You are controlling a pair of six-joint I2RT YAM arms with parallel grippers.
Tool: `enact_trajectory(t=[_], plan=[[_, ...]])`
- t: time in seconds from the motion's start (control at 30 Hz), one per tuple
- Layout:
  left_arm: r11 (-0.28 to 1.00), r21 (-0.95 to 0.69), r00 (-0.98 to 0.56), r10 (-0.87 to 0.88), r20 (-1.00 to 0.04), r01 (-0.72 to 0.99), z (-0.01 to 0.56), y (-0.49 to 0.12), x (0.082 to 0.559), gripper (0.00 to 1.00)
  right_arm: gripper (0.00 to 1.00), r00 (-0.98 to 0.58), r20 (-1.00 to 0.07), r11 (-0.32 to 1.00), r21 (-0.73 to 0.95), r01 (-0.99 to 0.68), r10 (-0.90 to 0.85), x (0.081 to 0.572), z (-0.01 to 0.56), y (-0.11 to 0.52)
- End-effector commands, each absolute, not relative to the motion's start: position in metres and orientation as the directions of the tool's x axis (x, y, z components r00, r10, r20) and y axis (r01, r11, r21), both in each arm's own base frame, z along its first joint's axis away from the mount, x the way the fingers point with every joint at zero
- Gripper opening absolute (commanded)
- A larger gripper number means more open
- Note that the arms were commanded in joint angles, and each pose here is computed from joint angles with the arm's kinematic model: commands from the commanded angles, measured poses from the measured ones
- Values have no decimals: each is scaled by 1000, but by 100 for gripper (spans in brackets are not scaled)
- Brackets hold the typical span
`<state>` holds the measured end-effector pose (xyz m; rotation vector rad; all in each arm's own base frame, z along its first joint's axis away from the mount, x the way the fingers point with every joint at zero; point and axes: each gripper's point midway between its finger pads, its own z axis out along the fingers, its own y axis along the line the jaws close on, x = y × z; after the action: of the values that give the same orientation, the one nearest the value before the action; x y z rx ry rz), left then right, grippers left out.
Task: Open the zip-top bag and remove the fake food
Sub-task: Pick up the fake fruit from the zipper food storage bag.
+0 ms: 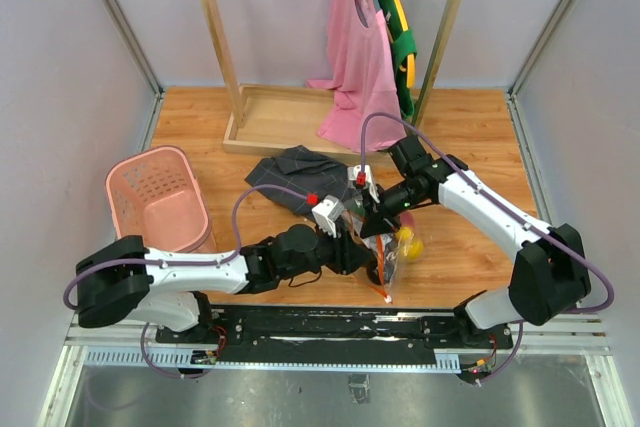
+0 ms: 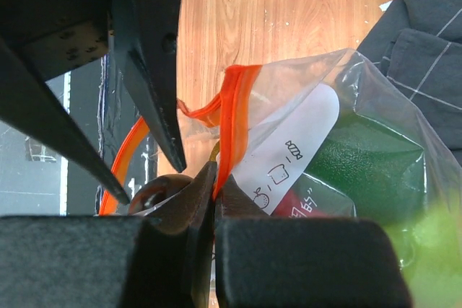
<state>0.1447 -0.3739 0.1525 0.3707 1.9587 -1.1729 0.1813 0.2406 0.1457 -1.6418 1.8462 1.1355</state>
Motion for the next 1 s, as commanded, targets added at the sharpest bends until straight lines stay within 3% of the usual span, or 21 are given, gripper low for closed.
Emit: enact_trajectory(t=[0.0,0.17,0.3,0.43,0.57,0.97], plan=[[538,-591,-641,-116,-759,602,143,-383,143,40,2,-222,-768,-23,293,-956,-601,185,155,241],[571,-573,-662,-67,-747,588,120,-386,143,42,2,-218,-774,-26,289,-957,-594,184,157,241],[567,-566,-667,-38,-744,599,115,-392,142,52,2,-229,-767,-16,297,-955,-600,186,155,241],[577,-558,-678,-9,-735,596,108,-395,141,69,2,-242,-762,-2,304,-953,-601,187,153,242],[604,-549,-690,4,-724,578,98,-393,142,75,2,-246,-759,8,302,-953,-603,189,152,242],[605,-586,-716,-37,-697,540,80,-400,144,77,2,-299,-725,53,342,-938,-620,195,139,243]])
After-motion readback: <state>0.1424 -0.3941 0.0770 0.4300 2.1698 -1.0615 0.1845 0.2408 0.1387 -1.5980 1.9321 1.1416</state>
